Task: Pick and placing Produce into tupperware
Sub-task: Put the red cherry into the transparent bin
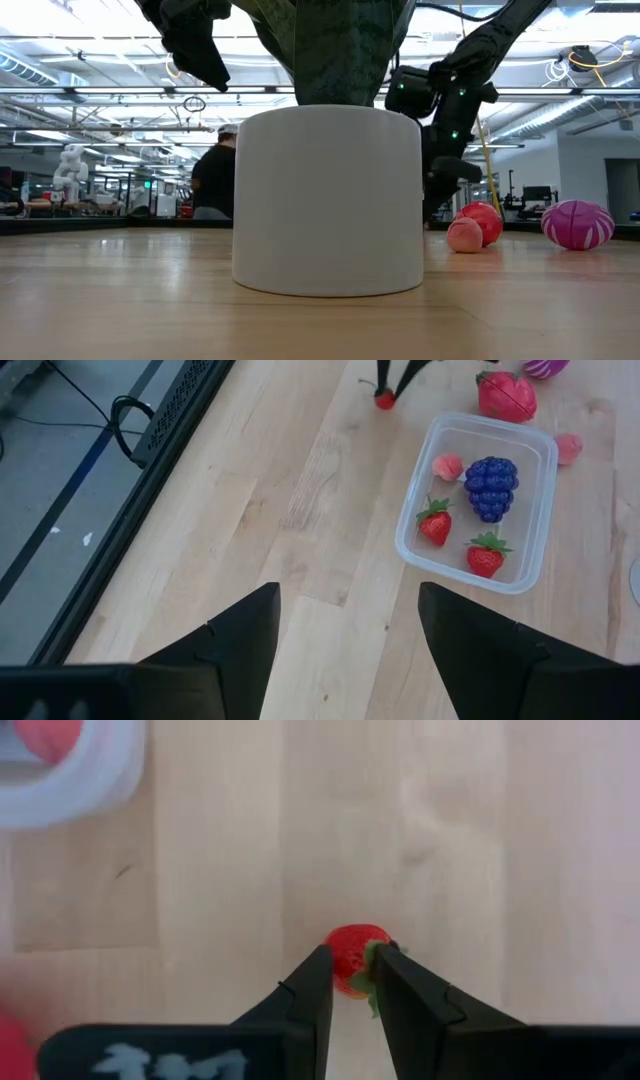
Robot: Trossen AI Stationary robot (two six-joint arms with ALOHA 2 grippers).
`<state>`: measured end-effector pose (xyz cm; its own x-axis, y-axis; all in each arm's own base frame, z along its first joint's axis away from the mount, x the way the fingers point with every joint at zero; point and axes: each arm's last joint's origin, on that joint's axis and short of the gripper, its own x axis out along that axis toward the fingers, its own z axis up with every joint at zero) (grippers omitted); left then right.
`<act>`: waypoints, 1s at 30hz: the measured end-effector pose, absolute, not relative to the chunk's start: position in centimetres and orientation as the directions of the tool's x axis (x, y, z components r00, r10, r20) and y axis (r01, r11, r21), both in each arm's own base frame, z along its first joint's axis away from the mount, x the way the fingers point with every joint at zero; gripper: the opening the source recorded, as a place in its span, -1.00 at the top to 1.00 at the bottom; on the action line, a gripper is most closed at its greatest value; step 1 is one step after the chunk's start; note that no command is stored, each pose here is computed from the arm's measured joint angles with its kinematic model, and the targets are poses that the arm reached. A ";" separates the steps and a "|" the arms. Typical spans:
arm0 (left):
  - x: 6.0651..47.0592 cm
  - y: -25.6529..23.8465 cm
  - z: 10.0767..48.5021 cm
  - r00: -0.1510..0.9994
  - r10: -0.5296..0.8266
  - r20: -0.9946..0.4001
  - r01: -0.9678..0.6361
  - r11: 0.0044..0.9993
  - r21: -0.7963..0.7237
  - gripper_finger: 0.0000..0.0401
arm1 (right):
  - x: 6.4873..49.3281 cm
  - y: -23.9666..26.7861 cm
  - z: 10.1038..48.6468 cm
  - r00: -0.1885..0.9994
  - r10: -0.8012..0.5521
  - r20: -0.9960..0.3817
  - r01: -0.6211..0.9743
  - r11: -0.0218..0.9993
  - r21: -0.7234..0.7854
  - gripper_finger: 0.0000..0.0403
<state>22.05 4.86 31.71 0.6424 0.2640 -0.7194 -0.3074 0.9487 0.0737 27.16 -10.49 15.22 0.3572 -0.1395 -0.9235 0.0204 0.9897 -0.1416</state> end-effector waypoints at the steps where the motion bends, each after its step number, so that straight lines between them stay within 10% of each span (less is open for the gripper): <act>1: 22.0 4.9 31.7 0.642 0.264 -0.719 -0.307 0.949 0.074 -0.22 | 27.1 -10.5 15.5 0.363 -0.144 -0.920 0.023 0.989 -0.146 0.68; 30: 22.0 4.9 31.7 0.640 0.274 -0.718 -0.308 0.947 0.087 -0.22 | 26.8 -8.0 19.8 0.471 -0.140 -0.871 0.026 0.989 -0.146 0.68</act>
